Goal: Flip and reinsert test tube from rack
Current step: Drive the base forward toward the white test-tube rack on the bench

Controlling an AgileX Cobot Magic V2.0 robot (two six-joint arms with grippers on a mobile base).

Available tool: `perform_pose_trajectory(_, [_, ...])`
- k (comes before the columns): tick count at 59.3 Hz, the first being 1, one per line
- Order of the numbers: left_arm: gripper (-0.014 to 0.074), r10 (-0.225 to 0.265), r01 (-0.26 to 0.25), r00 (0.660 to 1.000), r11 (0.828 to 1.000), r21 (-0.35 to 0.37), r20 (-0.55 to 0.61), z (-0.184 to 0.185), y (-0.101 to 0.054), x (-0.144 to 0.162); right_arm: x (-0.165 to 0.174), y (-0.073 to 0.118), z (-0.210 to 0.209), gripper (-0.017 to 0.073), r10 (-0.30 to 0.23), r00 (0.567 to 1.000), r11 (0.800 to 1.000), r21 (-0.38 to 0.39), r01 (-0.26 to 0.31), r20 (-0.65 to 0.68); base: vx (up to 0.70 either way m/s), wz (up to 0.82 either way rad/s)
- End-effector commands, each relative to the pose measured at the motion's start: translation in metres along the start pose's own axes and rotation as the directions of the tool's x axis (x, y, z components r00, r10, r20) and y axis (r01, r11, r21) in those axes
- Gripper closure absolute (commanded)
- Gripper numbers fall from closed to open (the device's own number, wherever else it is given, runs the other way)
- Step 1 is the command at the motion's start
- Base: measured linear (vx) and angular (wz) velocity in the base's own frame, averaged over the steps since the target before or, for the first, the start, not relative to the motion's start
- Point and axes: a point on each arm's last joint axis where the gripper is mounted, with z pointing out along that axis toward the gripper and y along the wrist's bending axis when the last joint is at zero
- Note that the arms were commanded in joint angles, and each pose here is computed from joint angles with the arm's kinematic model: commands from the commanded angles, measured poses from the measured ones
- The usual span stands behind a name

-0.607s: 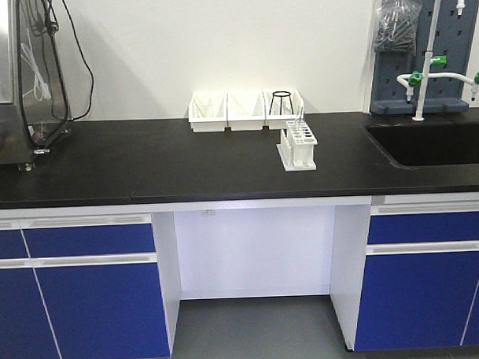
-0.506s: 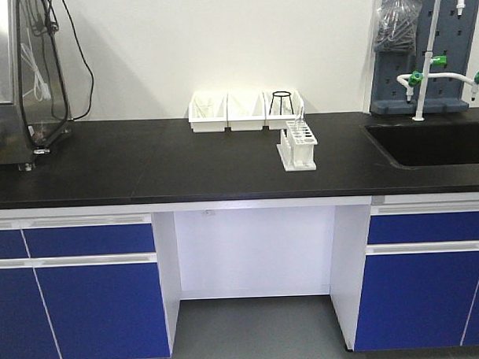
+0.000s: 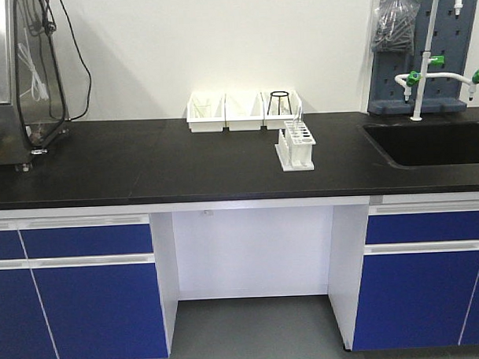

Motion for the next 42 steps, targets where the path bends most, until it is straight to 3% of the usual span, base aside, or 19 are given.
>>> perform_pose_trajectory(1, [0.06,-0.004,0.002,0.995,1.0,0.023,0.095,-0.0012,-0.0018,-0.0082,-0.0079,0.0002,-0.001,0.0568,-0.008,0.995,1.0,0.001,0.008,0.095,0.01,-0.04])
perform_pose_trajectory(42, [0.06,-0.004,0.002,0.995,1.0,0.023,0.095,-0.0012,-0.0018,-0.0082,-0.0079,0.0002,-0.001,0.0568,-0.008,0.995,1.0,0.001,0.008,0.095,0.07,0.0])
